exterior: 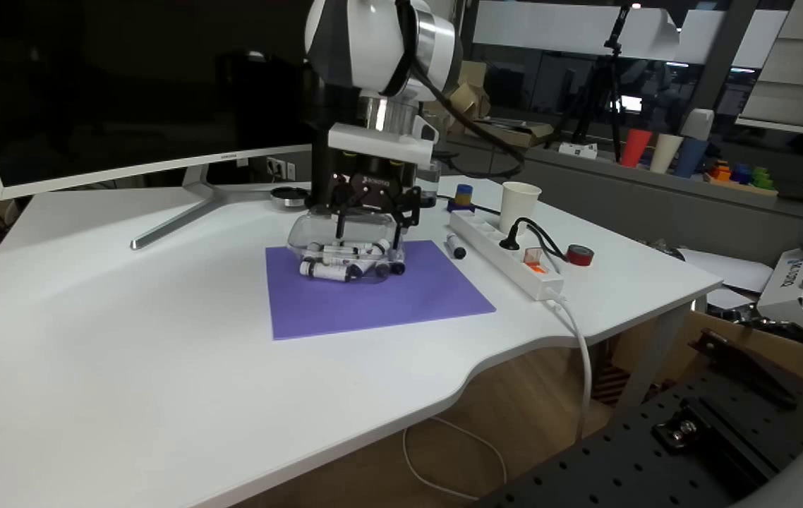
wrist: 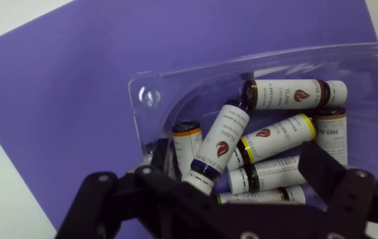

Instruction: Put a bottle on the table

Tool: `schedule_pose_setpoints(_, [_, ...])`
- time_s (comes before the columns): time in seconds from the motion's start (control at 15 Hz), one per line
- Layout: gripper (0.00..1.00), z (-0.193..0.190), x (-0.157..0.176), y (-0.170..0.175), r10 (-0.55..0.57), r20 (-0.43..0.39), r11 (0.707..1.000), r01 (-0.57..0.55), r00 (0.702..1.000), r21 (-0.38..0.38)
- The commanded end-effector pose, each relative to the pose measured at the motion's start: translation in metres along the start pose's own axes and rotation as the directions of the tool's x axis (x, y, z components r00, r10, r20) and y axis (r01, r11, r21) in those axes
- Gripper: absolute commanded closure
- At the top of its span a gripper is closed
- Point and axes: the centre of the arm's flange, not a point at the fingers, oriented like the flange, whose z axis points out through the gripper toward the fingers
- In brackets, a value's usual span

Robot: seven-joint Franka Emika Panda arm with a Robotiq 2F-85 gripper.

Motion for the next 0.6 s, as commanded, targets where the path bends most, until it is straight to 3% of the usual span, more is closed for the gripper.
schedule_pose_setpoints(0.0, [0.0, -0.003, 0.0143, -0.0022, 0.062, 0.023, 0.998, -0.062, 0.998, -0.014])
schedule_pose_setpoints(0.53, [0.0, 0.0051, 0.0221, -0.0074, 0.048, 0.005, 0.999, -0.048, 0.999, -0.015])
